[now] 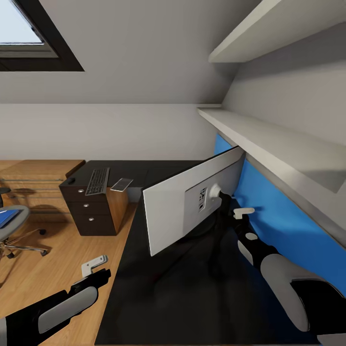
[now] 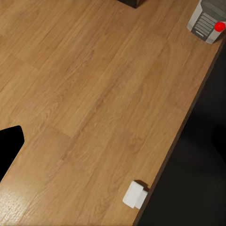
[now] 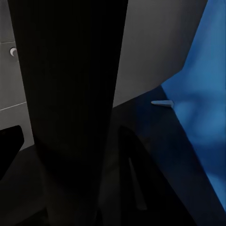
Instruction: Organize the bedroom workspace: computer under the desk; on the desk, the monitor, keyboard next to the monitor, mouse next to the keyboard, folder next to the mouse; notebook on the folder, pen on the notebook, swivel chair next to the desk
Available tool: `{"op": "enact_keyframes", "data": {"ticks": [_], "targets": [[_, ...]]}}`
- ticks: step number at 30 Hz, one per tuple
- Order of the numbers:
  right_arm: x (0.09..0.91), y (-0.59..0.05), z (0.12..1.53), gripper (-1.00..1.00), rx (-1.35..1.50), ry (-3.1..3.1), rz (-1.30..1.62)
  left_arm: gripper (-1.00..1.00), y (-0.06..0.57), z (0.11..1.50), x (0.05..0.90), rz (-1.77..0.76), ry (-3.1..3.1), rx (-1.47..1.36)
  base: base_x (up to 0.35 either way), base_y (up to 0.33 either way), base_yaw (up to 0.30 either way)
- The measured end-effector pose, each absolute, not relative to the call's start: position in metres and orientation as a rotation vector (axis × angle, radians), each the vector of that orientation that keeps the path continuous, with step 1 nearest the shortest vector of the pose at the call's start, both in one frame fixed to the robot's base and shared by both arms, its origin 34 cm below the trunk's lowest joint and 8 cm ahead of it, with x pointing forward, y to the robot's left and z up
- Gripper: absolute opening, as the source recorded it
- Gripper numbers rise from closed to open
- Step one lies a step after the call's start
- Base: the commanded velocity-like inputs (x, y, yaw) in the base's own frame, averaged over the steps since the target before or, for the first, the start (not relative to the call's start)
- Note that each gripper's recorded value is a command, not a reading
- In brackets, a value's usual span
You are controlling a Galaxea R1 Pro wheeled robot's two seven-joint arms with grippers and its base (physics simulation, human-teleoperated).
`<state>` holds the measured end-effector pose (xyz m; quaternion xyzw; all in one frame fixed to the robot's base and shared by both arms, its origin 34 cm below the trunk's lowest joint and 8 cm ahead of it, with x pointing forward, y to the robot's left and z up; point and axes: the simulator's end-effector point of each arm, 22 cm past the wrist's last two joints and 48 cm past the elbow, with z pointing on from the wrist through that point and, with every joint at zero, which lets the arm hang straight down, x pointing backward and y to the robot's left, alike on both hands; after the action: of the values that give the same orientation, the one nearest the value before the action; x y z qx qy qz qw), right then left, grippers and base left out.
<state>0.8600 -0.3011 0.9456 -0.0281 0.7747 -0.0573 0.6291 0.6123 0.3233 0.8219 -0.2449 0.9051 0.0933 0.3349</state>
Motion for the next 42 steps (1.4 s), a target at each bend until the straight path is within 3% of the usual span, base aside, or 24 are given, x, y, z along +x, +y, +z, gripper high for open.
{"op": "enact_keyframes", "data": {"ticks": [16,17,42], "targets": [[0.8599,-0.301,0.9456,-1.0,-0.063,1.775,-0.131,1.0,0.3232,0.8221,0.6123,0.243,2.361,-0.64,0.0,0.0,0.0],[0.8599,-0.3011,0.9456,1.0,-0.063,1.775,-0.131,1.0,0.3231,0.8221,0.6123,0.243,2.361,-0.639,0.0,0.0,0.0],[0.8598,-0.2997,0.9437,1.0,-0.072,1.776,-0.133,1.0,0.3233,0.8212,0.6124,0.244,2.363,-0.641,-0.037,0.0,0.0]]}}
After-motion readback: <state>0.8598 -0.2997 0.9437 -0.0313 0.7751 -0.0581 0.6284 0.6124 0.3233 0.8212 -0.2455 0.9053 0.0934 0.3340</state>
